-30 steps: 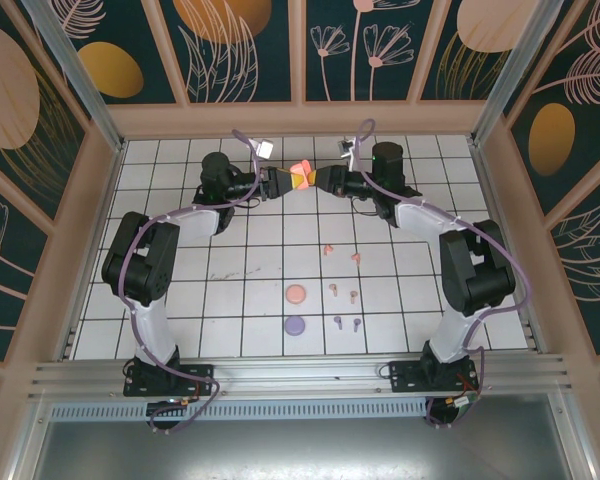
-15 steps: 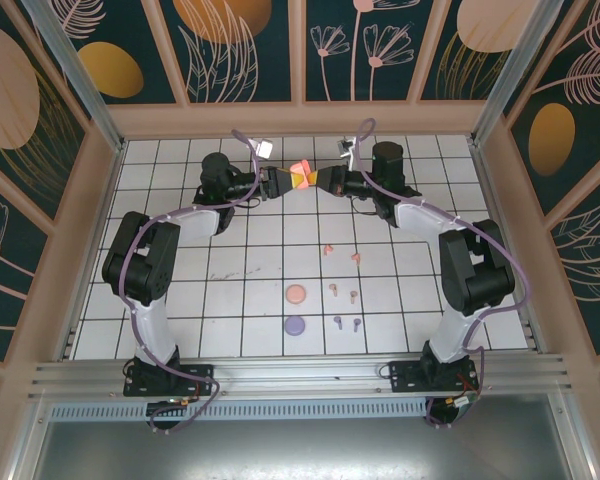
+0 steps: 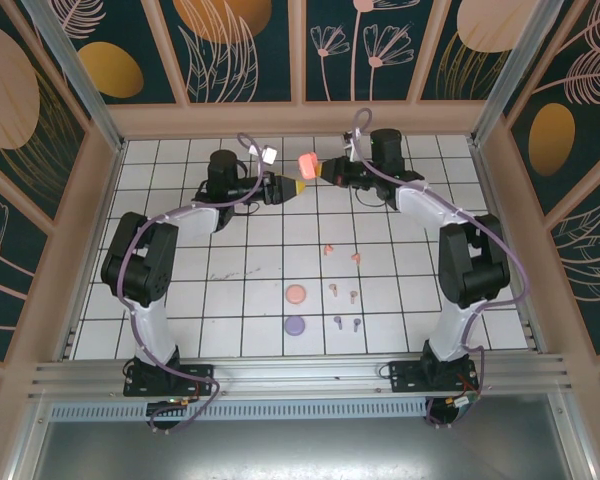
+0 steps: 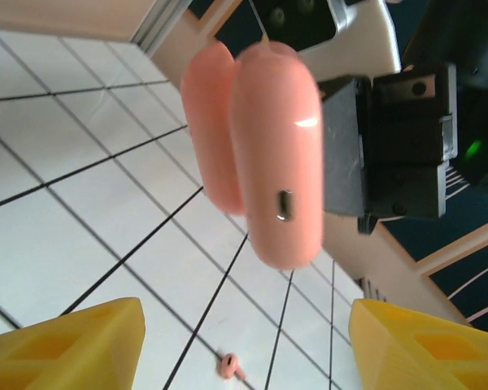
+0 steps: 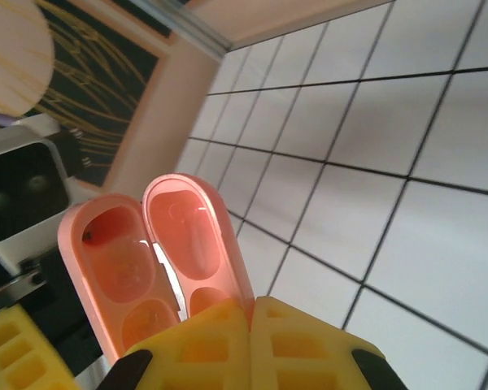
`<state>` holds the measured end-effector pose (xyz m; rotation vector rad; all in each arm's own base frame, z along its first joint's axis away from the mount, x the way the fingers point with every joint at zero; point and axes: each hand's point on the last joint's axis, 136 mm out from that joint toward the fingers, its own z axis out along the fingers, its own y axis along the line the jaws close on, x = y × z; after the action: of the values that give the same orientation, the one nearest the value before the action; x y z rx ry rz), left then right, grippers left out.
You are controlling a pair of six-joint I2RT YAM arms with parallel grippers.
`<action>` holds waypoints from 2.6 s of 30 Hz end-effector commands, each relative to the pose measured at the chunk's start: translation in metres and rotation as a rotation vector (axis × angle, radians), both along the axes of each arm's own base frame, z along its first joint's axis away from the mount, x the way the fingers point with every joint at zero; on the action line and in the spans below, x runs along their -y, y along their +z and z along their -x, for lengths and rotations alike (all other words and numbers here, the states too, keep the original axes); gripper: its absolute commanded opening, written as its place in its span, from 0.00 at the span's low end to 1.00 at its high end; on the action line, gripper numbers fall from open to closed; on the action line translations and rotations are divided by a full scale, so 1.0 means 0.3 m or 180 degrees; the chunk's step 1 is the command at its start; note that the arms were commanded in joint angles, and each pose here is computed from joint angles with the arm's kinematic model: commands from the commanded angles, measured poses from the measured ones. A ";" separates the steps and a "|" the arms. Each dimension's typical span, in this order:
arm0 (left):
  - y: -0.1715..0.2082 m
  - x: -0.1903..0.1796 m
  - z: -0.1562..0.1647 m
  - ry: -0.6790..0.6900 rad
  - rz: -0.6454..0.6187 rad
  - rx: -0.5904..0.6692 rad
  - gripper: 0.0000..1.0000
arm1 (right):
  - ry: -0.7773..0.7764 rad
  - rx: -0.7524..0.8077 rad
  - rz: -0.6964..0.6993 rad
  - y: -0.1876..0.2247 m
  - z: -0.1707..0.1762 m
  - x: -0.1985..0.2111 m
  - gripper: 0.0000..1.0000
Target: Insert wireless bluetooth earbuds into charging case
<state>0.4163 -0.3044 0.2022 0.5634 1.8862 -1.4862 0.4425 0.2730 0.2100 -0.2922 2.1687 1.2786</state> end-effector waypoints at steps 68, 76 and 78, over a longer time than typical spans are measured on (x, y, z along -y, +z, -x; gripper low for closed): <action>0.039 -0.021 0.028 -0.1306 -0.1027 0.0291 0.51 | 0.1431 0.0689 0.1588 -0.096 0.021 -0.095 0.00; 0.019 -0.025 0.017 -0.1285 -0.1094 0.0274 0.56 | 0.1460 0.0691 0.1597 -0.095 0.029 -0.102 0.00; 0.014 -0.029 0.007 -0.1258 -0.1118 0.0276 0.58 | 0.1444 0.0709 0.1616 -0.089 0.030 -0.100 0.00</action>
<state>0.4145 -0.2935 0.2011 1.1751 2.1014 -1.3234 0.4367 0.2997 0.1856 -1.0850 2.2728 0.8516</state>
